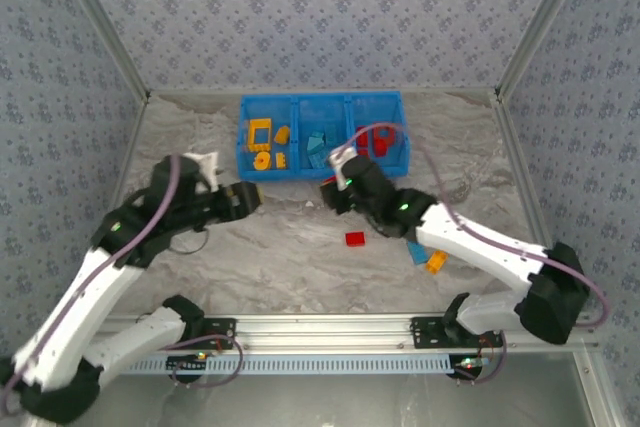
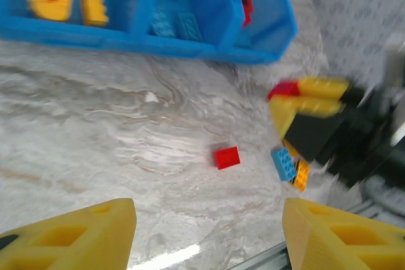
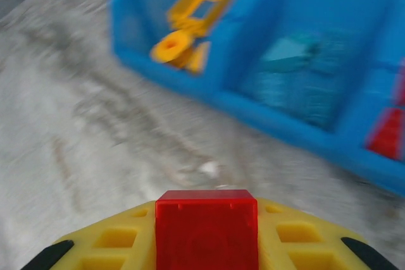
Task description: Sort the legos into containers by color
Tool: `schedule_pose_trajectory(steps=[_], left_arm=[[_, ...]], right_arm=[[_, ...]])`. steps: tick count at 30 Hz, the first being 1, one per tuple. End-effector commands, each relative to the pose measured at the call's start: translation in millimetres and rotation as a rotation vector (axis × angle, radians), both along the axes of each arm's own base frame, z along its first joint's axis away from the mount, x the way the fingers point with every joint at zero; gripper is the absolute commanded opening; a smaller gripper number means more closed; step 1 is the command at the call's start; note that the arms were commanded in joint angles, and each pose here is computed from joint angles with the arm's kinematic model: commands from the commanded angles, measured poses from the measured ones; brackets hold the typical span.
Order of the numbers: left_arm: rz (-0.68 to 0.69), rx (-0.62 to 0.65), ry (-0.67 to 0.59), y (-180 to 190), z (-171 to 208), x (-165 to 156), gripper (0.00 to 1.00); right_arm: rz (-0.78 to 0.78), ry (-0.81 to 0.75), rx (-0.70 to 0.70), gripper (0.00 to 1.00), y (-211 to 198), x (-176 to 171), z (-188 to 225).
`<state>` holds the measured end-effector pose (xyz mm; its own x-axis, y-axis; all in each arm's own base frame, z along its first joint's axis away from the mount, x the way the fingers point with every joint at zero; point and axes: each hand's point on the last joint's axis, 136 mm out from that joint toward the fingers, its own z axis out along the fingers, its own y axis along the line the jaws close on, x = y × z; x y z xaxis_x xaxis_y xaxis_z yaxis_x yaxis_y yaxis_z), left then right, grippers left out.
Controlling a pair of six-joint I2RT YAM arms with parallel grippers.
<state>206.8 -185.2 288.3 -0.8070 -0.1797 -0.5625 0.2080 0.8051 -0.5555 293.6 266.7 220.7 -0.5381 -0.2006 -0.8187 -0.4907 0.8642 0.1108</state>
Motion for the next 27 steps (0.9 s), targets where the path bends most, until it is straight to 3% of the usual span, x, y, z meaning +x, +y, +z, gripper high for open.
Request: schedule_pose_trajectory(steps=[1,7,13,27], left_arm=[[-0.063,-0.022,-0.173,-57.5,36.3,24.1,0.63],[-0.118,0.013,-0.214,-129.2,20.0,35.3,0.63],[-0.181,0.05,-0.213,-162.6,1.8,26.5,0.63],[-0.2,0.087,-0.187,-171.2,-18.1,20.7,0.64]], right_arm=[[-0.146,0.106,-0.015,0.34,-52.7,21.5,-22.1],[-0.35,0.208,-0.041,0.32,-101.2,88.4,-44.3],[-0.422,0.322,-0.084,0.31,-109.5,143.5,-79.9],[-0.482,0.455,-0.166,0.37,-114.9,166.5,-136.0]])
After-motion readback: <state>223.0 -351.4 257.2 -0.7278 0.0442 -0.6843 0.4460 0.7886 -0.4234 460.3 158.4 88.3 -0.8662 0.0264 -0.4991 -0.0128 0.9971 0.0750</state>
